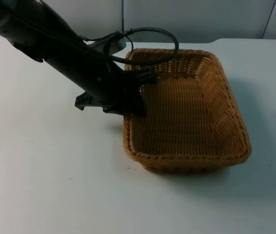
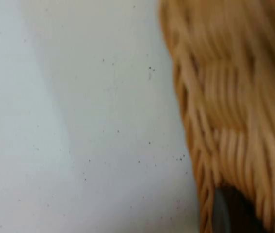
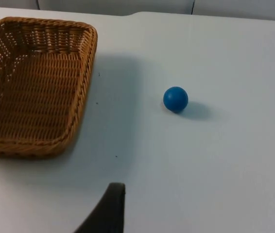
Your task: Pick up the basket with the left hand and place the ball into the basket with the right hand.
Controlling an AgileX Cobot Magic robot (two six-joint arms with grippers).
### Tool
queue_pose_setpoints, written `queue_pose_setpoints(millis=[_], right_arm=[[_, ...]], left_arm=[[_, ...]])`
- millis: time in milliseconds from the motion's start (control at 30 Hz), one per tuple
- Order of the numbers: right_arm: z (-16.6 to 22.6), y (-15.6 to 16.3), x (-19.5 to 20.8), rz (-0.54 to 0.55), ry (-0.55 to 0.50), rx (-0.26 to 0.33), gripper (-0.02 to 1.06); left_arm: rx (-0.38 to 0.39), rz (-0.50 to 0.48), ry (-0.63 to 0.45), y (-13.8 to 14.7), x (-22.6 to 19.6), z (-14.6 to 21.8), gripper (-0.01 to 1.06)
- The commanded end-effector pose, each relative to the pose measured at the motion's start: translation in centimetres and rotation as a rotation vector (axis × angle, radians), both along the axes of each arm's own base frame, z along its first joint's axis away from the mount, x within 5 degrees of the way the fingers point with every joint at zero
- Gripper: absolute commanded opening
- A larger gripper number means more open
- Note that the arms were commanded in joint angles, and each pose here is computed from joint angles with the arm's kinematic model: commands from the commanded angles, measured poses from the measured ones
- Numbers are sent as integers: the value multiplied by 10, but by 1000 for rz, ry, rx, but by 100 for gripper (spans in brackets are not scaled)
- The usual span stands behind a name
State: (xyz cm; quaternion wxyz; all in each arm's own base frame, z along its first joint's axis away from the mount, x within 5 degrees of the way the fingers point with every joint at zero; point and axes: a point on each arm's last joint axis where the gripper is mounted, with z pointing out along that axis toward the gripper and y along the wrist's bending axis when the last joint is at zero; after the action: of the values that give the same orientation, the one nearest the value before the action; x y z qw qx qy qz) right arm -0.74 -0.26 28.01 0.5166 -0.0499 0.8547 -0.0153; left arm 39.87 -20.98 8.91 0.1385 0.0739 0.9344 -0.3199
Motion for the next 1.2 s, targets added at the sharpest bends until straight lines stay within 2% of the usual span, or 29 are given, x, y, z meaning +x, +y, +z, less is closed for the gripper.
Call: queue_pose_setpoints(millis=[0, 300, 567, 733, 1000, 1167], right_arm=[[-1, 0, 1, -12, -7, 0, 104], [-1, 0, 1, -12, -7, 0, 104], [-1, 0, 1, -12, -7, 0, 104], [-1, 0, 1, -12, -7, 0, 104], [-1, 0, 1, -12, -7, 0, 104], [-1, 0, 1, -10, -7, -1, 104]], left_arm=[[-1, 5, -23, -3, 1, 3, 0], [-31, 91, 21, -3, 2, 11, 0], [-44, 132, 10, 7, -16, 46, 0], [-61, 169, 1, 30, -43, 78, 0], [-70, 236, 8, 58, -78, 100, 0], [-65, 201, 15, 60, -86, 104, 0]])
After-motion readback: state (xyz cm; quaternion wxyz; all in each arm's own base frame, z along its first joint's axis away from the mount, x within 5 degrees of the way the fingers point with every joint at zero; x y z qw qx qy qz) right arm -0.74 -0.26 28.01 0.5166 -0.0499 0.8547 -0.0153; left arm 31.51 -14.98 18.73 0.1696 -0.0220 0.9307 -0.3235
